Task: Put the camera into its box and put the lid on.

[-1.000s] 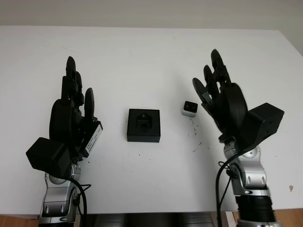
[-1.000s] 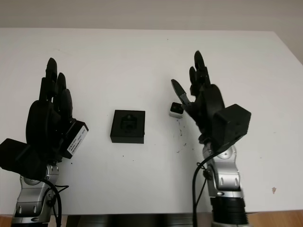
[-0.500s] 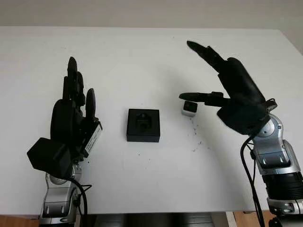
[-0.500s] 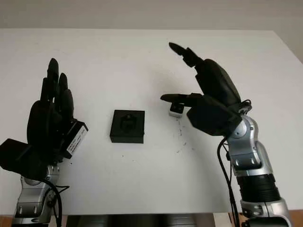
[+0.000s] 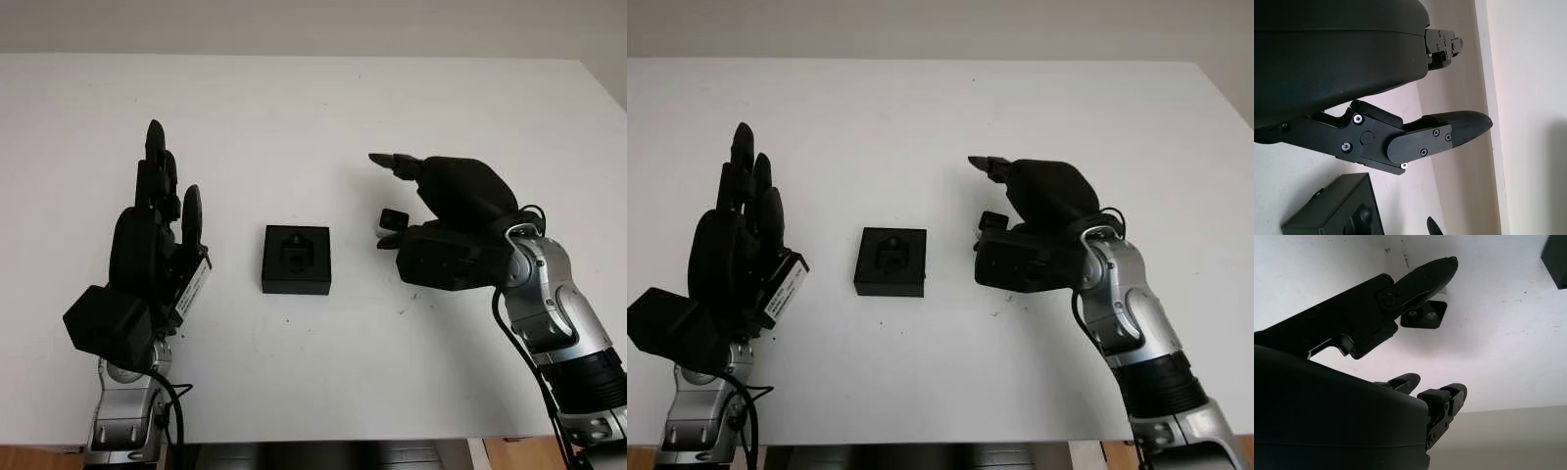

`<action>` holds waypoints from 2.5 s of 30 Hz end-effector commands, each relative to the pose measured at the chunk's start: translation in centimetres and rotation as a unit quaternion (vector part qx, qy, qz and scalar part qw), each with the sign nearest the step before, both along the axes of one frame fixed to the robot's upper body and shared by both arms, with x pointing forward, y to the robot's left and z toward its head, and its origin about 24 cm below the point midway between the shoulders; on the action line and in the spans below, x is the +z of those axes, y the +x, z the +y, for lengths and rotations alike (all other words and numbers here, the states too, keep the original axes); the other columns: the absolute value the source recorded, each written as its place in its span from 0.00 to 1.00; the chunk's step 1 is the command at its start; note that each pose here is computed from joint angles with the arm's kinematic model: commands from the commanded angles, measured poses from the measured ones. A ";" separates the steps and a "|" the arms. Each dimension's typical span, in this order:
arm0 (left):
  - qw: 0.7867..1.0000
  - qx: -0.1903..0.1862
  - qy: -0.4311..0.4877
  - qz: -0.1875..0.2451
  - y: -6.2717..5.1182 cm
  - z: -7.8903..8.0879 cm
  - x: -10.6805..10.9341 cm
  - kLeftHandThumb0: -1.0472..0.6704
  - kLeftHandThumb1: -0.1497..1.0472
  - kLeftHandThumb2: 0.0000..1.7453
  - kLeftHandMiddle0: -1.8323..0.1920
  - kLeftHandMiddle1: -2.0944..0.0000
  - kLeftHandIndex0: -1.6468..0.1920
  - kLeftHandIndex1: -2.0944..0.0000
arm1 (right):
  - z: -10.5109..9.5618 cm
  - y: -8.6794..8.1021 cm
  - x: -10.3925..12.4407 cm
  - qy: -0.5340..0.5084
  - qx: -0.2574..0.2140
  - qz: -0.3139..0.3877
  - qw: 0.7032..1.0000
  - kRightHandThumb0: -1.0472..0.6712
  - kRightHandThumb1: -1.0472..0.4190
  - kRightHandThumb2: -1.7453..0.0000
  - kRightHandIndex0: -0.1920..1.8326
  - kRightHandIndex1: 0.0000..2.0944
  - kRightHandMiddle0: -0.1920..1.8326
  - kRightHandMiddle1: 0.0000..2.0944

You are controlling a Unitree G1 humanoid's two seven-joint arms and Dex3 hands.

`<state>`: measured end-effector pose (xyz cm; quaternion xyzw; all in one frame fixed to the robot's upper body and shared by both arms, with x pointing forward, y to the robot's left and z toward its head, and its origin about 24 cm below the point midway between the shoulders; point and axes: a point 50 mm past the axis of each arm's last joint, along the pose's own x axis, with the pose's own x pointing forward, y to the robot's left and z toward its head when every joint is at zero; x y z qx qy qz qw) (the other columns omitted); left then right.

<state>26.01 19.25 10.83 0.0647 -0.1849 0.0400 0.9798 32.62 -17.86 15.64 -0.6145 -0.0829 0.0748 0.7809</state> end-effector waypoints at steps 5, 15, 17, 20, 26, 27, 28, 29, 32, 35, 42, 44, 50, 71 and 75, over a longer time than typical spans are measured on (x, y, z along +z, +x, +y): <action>1.000 -0.006 0.005 -0.009 0.1 -0.2 0.3 0.19 1.00 0.37 0.96 0.98 0.95 0.98 | -0.4 -0.2 -0.5 -0.013 -0.010 -0.005 1.000 0.21 0.15 0.96 0.31 0.10 0.29 0.04; 1.000 -0.004 -0.001 -0.001 0.2 -0.3 0.1 0.20 1.00 0.38 0.96 0.97 0.95 0.98 | -0.8 0.2 -1.0 -0.011 -0.028 -0.010 1.000 0.22 0.13 0.97 0.07 0.67 0.32 0.04; 1.000 -0.004 -0.003 0.000 0.1 -0.3 0.0 0.19 1.00 0.37 0.96 0.97 0.95 0.98 | -0.9 0.2 -1.2 -0.012 -0.030 -0.015 0.999 0.22 0.13 0.97 0.03 0.79 0.33 0.04; 1.000 -0.003 -0.002 -0.001 0.1 -0.3 0.1 0.19 1.00 0.37 0.96 0.97 0.95 0.98 | -1.0 0.3 -1.5 -0.011 -0.031 -0.018 0.999 0.22 0.13 0.97 0.03 0.80 0.34 0.06; 1.000 -0.005 0.007 -0.006 0.1 -0.1 0.2 0.19 1.00 0.38 0.96 0.98 0.95 0.98 | -1.2 0.5 -2.0 -0.017 -0.040 -0.007 0.999 0.23 0.12 0.97 0.00 0.86 0.27 0.22; 1.000 -0.005 0.009 -0.007 0.2 -0.1 0.2 0.19 1.00 0.38 0.96 0.97 0.95 0.98 | -1.2 0.5 -2.1 -0.020 -0.042 0.000 0.999 0.24 0.12 0.97 0.00 0.88 0.21 0.31; 1.000 -0.005 0.010 -0.008 0.2 -0.1 0.2 0.19 1.00 0.38 0.96 0.97 0.95 0.98 | -1.2 0.6 -2.1 -0.022 -0.042 0.004 0.999 0.24 0.11 0.97 0.00 0.87 0.18 0.35; 1.000 -0.005 0.011 -0.007 0.2 -0.2 0.2 0.19 1.00 0.38 0.96 0.97 0.95 0.98 | -1.2 0.6 -2.2 -0.025 -0.042 0.010 0.999 0.24 0.11 0.97 0.00 0.87 0.16 0.37; 1.000 -0.003 0.010 -0.009 0.2 -0.2 0.2 0.20 1.00 0.38 0.96 0.97 0.95 0.97 | -1.2 0.7 -2.3 -0.026 -0.042 0.025 0.998 0.25 0.11 0.97 0.00 0.82 0.14 0.40; 1.000 -0.003 0.006 -0.011 0.2 -0.3 0.3 0.20 1.00 0.38 0.96 0.97 0.95 0.97 | -1.2 0.7 -2.6 -0.025 -0.042 0.033 0.998 0.26 0.11 0.97 0.00 0.83 0.14 0.40; 1.000 -0.004 0.006 -0.013 0.2 -0.2 0.2 0.19 1.00 0.37 0.96 0.97 0.94 0.97 | -1.1 0.7 -3.2 -0.017 -0.044 0.059 0.997 0.29 0.10 0.97 0.02 0.72 0.14 0.46; 1.000 -0.005 0.008 -0.014 0.2 -0.1 0.2 0.19 1.00 0.37 0.96 0.97 0.94 0.97 | -1.1 0.7 -3.3 -0.019 -0.047 0.062 0.997 0.29 0.10 0.97 0.02 0.71 0.13 0.53; 1.000 -0.007 0.007 -0.015 0.2 -0.1 0.2 0.19 1.00 0.37 0.96 0.97 0.95 0.98 | -1.1 0.6 -3.4 -0.043 -0.057 0.042 0.997 0.29 0.08 0.97 0.00 0.87 0.14 0.64; 1.000 -0.003 0.013 -0.018 0.2 0.1 0.5 0.18 1.00 0.36 0.96 0.98 0.95 0.98 | -0.9 0.5 -3.4 -0.098 -0.059 -0.073 0.991 0.32 0.09 0.97 0.31 1.00 0.32 0.73; 1.000 -0.003 0.009 -0.017 0.2 0.0 0.4 0.19 1.00 0.35 0.96 0.97 0.94 0.97 | -1.1 0.7 -3.5 -0.013 -0.056 -0.046 0.997 0.35 0.07 0.97 0.33 1.00 0.30 0.75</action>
